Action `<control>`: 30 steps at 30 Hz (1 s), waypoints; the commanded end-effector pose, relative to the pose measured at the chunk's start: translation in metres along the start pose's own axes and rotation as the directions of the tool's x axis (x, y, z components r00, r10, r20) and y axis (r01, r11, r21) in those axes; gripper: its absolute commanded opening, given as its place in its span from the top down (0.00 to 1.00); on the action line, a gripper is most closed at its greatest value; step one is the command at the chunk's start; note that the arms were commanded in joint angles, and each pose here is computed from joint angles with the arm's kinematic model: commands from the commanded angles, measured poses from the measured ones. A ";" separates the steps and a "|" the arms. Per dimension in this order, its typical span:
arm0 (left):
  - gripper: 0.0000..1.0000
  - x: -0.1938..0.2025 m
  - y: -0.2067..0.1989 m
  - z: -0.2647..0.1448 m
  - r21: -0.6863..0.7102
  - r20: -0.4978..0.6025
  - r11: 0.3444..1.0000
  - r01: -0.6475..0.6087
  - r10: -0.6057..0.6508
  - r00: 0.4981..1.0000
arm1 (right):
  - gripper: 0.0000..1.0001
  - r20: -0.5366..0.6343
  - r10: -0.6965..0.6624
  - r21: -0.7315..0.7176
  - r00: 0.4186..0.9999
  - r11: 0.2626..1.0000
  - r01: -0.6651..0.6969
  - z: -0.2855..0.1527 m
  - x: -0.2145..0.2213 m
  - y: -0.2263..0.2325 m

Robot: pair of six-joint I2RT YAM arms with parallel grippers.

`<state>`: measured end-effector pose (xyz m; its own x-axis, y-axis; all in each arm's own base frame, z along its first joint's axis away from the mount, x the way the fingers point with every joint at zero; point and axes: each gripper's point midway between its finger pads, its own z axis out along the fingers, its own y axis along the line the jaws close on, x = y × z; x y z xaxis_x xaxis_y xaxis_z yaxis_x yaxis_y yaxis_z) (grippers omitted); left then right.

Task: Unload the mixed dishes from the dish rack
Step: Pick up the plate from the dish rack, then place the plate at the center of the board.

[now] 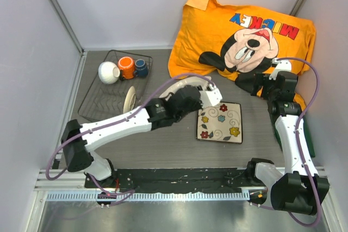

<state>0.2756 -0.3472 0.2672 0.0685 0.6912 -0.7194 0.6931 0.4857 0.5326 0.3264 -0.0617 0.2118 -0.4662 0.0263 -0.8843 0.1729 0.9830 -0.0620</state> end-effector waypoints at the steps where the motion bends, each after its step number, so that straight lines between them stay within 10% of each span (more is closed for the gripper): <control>1: 1.00 -0.055 0.002 0.002 -0.158 0.161 0.984 -0.081 0.107 0.981 | 0.01 0.062 0.023 0.051 0.998 0.998 -0.026 -0.003 -0.025 -0.012; 30: 1.00 -0.042 -0.158 0.070 -0.175 0.121 0.862 -0.476 0.498 0.859 | 0.01 0.064 0.020 0.011 0.998 1.000 -0.021 -0.004 -0.025 -0.005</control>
<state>0.2008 -0.4811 0.1336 0.4916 0.8007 -0.3423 0.5456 0.0231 0.8377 0.3271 -0.0660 0.2082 -0.4762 0.0356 -0.8786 0.1882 0.9801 -0.0624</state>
